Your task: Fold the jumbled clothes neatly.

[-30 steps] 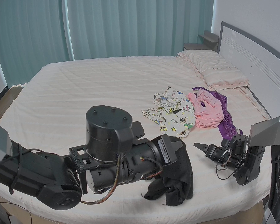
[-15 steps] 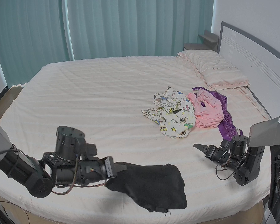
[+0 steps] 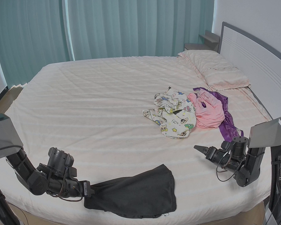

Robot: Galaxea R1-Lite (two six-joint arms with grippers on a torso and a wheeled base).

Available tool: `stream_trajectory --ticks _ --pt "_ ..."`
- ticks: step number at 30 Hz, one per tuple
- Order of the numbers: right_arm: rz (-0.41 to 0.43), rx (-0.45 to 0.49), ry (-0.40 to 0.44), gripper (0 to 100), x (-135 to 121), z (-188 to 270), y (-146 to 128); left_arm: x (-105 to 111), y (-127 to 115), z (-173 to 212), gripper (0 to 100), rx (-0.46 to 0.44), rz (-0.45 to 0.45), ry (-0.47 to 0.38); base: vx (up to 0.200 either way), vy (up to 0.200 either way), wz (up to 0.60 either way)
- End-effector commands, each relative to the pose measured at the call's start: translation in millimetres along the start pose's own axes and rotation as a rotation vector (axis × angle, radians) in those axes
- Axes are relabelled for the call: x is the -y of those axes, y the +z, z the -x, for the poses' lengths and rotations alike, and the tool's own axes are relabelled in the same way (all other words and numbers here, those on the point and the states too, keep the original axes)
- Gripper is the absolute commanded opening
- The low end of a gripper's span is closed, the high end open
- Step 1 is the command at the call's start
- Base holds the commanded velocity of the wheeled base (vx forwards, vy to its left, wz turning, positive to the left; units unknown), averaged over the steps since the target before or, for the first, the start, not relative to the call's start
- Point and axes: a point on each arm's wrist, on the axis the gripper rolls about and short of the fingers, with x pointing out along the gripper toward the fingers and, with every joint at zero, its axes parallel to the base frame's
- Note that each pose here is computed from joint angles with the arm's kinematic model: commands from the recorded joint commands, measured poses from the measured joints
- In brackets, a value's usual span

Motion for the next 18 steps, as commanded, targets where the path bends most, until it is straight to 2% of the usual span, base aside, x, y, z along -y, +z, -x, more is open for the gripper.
stream_trajectory --ticks 1,8,12,14,18 --pt "0.004 0.001 0.007 100 -1 -1 -2 -9 -8 -15 100 -0.067 0.012 0.049 0.0 0.0 0.0" --pt "0.018 -0.013 0.029 100 -9 -2 -5 -9 -7 -12 100 -0.053 0.032 0.041 0.0 0.0 0.0" --pt "0.035 -0.045 0.054 100 -21 -5 -16 -1 13 -14 100 0.025 0.158 0.016 0.0 0.0 0.0" --pt "0.044 -0.057 0.058 100 -26 -7 -23 0 15 -19 100 0.025 0.187 0.021 0.0 0.0 0.0" --pt "0.063 -0.083 0.075 100 -37 -11 -36 0 13 -29 100 0.012 0.168 0.047 0.0 0.0 0.0"
